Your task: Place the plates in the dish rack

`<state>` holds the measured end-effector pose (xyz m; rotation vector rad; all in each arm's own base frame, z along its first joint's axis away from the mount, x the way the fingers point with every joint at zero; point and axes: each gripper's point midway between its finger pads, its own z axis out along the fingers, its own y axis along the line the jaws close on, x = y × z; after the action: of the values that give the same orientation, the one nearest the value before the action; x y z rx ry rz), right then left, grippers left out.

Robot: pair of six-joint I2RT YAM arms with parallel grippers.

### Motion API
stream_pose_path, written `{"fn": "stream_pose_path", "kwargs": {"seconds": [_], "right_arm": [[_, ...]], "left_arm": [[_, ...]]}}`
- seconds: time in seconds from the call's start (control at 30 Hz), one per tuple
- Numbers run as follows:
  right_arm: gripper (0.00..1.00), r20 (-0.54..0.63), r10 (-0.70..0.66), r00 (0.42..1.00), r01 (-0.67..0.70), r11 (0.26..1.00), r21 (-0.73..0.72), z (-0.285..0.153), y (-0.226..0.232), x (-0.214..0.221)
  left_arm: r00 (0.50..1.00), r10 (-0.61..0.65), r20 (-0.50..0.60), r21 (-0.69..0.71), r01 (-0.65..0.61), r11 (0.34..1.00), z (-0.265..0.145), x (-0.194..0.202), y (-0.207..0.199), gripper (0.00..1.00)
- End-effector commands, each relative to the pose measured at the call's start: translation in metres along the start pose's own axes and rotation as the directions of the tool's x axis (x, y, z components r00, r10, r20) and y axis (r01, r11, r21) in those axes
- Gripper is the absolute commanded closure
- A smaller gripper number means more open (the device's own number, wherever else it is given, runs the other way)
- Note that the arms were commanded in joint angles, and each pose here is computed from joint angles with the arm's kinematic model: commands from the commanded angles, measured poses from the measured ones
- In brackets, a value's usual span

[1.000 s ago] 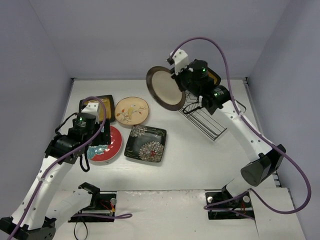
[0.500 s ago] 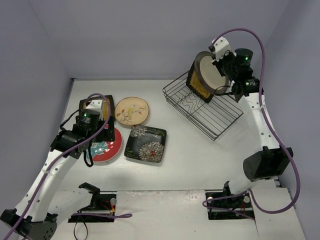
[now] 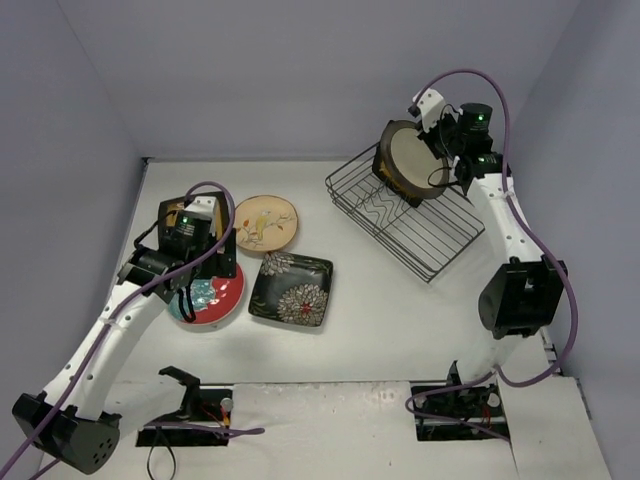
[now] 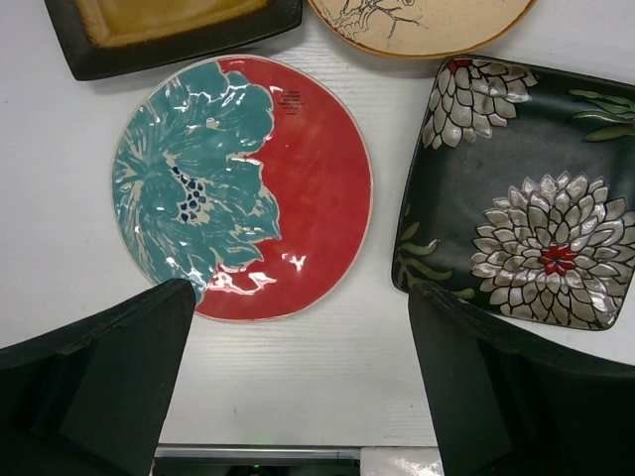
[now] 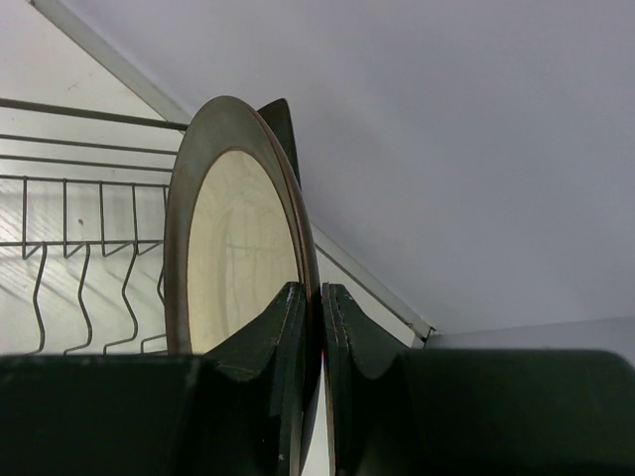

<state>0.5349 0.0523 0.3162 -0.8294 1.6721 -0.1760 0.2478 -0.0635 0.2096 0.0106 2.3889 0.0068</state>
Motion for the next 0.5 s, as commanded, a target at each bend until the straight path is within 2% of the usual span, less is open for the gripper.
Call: {"fn": "stream_pose_path", "kwargs": {"seconds": [0.0,0.17,0.33,0.47], "right_arm": [[1.00,0.263,-0.183,0.947,0.131,0.970,0.204,-0.021,-0.059,-0.089],[1.00,0.274,-0.208,0.939,0.151,0.965,0.213,-0.019,-0.061,-0.093],[1.00,0.268,-0.213,0.939,0.156,0.963,0.221,-0.013,-0.062,-0.089],[1.00,0.296,-0.228,0.928,0.155,0.956,0.249,-0.022,-0.069,-0.102]], "left_arm": [[0.993,-0.012,0.115,0.025,0.009,1.000,-0.014,-0.032,-0.004,0.08],[0.988,-0.023,0.153,0.016,0.020,1.000,-0.018,-0.034,0.001,0.03],[0.987,-0.022,0.158,0.006,0.021,1.000,-0.018,-0.033,0.003,0.03],[0.988,-0.021,0.153,0.000,0.021,1.000,-0.017,-0.032,0.004,0.03]]}}
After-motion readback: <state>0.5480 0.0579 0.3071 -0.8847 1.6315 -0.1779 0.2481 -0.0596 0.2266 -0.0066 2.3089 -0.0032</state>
